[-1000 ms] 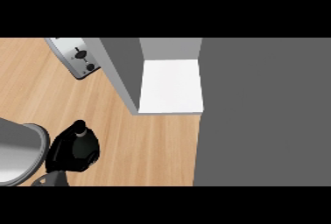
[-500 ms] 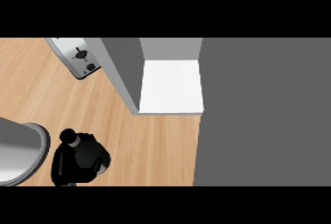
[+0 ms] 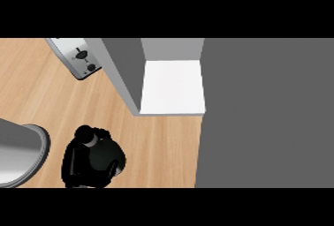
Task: Pick up the wine, place it into the cabinet and close the cabinet
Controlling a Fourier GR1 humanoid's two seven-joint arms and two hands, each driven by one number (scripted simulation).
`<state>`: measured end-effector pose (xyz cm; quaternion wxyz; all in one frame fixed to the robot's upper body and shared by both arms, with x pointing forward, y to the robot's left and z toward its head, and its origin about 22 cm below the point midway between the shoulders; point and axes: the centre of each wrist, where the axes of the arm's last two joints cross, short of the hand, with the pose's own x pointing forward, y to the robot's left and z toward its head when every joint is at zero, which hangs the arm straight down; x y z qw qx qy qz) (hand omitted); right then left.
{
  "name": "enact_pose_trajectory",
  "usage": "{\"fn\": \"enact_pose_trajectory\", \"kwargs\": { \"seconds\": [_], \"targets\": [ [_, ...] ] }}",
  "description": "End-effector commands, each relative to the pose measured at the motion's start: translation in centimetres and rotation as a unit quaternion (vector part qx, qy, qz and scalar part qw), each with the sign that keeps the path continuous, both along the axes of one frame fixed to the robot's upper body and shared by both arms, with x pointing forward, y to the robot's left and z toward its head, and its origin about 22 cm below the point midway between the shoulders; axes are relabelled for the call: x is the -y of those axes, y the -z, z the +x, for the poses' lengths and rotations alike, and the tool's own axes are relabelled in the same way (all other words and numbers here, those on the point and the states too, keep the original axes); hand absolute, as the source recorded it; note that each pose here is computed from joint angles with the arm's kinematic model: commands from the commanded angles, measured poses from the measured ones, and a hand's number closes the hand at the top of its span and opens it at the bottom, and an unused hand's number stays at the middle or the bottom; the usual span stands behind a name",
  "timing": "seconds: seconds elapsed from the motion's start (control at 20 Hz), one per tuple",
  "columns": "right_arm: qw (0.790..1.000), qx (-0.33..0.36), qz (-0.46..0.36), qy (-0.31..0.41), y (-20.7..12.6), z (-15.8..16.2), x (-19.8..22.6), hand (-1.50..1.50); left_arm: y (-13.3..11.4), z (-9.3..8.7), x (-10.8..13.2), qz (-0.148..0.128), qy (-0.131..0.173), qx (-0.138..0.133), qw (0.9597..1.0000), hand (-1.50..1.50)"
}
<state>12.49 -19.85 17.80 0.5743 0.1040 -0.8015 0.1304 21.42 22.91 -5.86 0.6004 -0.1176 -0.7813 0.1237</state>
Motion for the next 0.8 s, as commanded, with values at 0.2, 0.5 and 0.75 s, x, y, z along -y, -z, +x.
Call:
{"fn": "enact_pose_trajectory", "kwargs": {
  "seconds": [0.2,0.5,0.75],
  "targets": [
    [0.999,0.026,0.036,-0.018,-2.2,-3.3,0.8,-1.5,-8.7,1.0,6.4,0.01,0.01,0.019,0.9997,1.5],
    [0.999,0.025,0.033,-0.031,-3.1,-3.7,1.2,-1.5,-11.6,3.4,10.7,0.004,0.016,0.007,0.9998,1.5],
    [0.999,0.021,0.022,-0.027,-3.0,-3.4,1.5,-1.5,-13.3,5.3,11.5,0.014,0.006,-0.038,0.9991,1.5]
  ]
}}
